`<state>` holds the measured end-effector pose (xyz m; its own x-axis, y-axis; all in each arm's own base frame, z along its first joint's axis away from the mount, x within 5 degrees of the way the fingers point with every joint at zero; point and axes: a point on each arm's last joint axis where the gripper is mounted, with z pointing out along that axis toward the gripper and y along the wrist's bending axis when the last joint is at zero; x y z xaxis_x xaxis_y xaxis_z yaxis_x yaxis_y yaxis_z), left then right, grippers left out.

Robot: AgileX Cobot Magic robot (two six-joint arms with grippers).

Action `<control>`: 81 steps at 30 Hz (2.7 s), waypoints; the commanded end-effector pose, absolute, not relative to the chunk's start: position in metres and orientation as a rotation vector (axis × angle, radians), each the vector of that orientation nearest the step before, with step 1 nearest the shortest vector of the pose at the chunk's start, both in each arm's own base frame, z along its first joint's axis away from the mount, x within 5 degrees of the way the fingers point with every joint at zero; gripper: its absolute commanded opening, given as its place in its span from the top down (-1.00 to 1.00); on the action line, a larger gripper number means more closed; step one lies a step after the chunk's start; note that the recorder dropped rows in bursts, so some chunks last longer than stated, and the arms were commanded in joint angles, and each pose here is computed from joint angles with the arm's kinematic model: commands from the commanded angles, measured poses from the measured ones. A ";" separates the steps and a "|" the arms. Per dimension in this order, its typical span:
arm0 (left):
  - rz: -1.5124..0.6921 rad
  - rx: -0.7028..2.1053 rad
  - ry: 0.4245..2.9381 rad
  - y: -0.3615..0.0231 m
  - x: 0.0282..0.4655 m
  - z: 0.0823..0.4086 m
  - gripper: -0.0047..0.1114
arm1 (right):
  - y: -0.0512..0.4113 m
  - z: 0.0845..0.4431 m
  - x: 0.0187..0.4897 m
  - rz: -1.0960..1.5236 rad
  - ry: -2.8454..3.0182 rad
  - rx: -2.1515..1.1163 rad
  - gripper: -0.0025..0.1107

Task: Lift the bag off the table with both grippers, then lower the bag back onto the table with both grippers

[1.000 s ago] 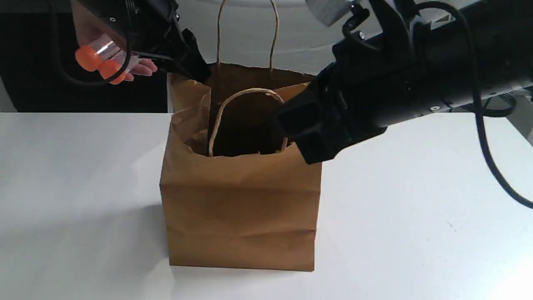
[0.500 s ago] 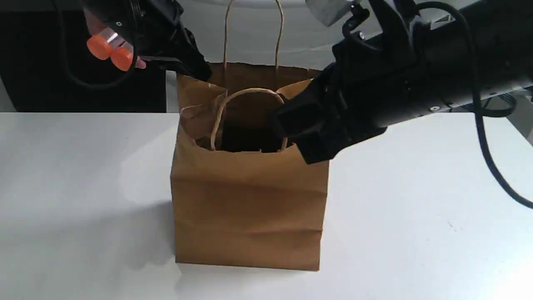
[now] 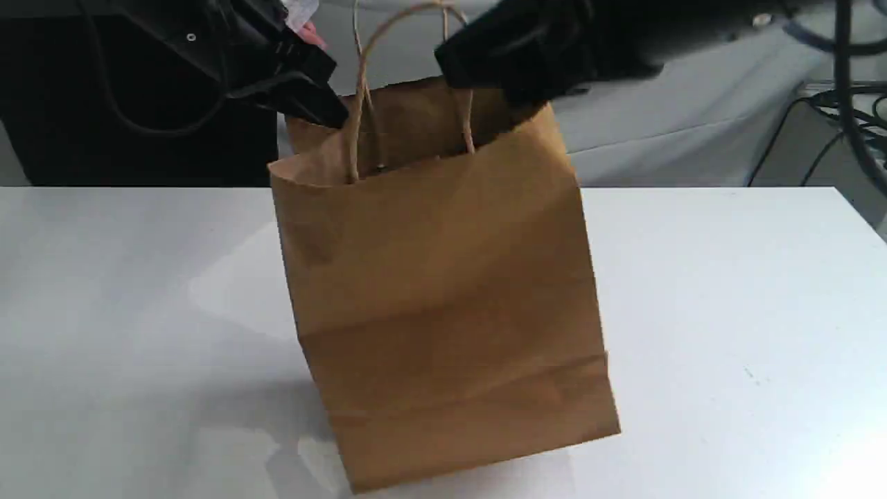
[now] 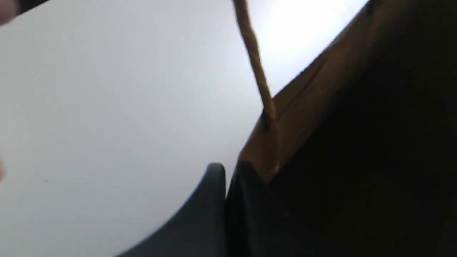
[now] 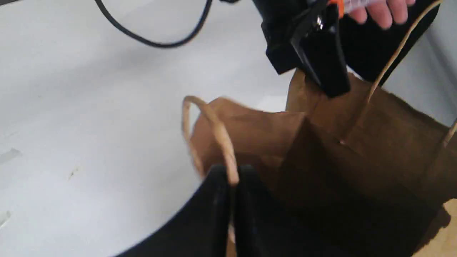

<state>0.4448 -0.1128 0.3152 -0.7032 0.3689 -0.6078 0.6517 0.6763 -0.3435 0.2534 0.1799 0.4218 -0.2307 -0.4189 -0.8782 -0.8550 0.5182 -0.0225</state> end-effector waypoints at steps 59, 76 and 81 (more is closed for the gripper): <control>-0.918 0.654 2.334 -0.099 0.449 0.323 0.92 | 0.172 0.469 0.244 0.572 1.787 -0.995 0.96; -0.851 0.775 2.162 -0.101 0.435 0.359 0.92 | 0.156 0.409 0.220 0.558 1.762 -0.913 0.96; -0.860 0.812 2.161 -0.110 0.433 0.358 0.92 | 0.151 0.381 0.217 0.543 1.825 -0.892 0.96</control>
